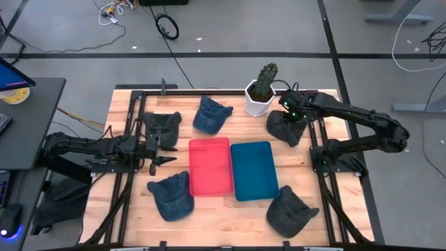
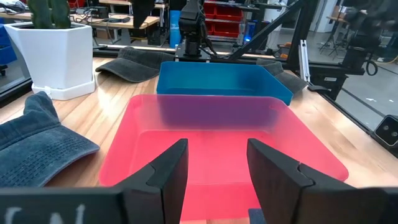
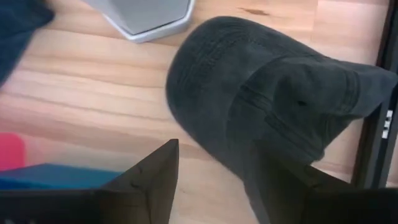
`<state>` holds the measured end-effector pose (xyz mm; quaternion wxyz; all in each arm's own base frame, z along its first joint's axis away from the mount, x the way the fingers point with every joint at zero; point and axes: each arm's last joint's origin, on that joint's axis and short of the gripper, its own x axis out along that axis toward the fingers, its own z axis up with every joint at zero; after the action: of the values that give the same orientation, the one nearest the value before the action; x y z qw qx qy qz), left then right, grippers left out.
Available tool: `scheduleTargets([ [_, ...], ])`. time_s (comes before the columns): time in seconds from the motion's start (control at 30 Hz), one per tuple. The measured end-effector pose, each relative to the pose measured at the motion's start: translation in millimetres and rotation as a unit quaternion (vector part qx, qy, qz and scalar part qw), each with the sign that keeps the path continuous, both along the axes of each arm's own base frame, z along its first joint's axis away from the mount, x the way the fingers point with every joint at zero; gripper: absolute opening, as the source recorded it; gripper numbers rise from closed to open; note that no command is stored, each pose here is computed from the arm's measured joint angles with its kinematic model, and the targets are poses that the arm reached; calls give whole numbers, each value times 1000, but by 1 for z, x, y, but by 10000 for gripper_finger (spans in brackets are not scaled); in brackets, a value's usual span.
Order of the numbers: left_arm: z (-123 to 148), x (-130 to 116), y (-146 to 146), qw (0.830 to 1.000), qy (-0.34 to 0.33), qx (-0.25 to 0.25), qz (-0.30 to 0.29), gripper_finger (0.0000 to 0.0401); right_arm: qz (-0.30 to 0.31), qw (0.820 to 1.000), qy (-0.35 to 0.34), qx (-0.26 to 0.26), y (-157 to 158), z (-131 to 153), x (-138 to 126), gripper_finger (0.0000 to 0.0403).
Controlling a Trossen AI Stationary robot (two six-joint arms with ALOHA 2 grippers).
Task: Pick & Place hat
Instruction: Put the top right black cap into the blue bin
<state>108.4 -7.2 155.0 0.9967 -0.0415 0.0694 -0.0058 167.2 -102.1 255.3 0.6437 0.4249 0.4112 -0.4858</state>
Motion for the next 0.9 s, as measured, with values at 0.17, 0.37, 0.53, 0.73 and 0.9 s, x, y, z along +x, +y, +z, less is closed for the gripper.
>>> scheduleTargets([
  [0.17,0,0,0,1000,0,0,0,170,-19,1000,9,-15,-2,-21,-3,204],
  [0.37,0,0,0,1000,0,0,0,170,-51,999,4,-17,-10,-52,-12,204],
  [0.53,0,0,0,1000,0,0,0,170,-75,997,9,-16,-16,-71,-23,204],
  [0.73,0,0,0,1000,0,0,0,170,-90,995,-17,-26,-23,-83,-28,204],
  [0.9,0,0,0,1000,0,0,0,170,-79,995,-48,-33,-26,-92,-29,204],
])
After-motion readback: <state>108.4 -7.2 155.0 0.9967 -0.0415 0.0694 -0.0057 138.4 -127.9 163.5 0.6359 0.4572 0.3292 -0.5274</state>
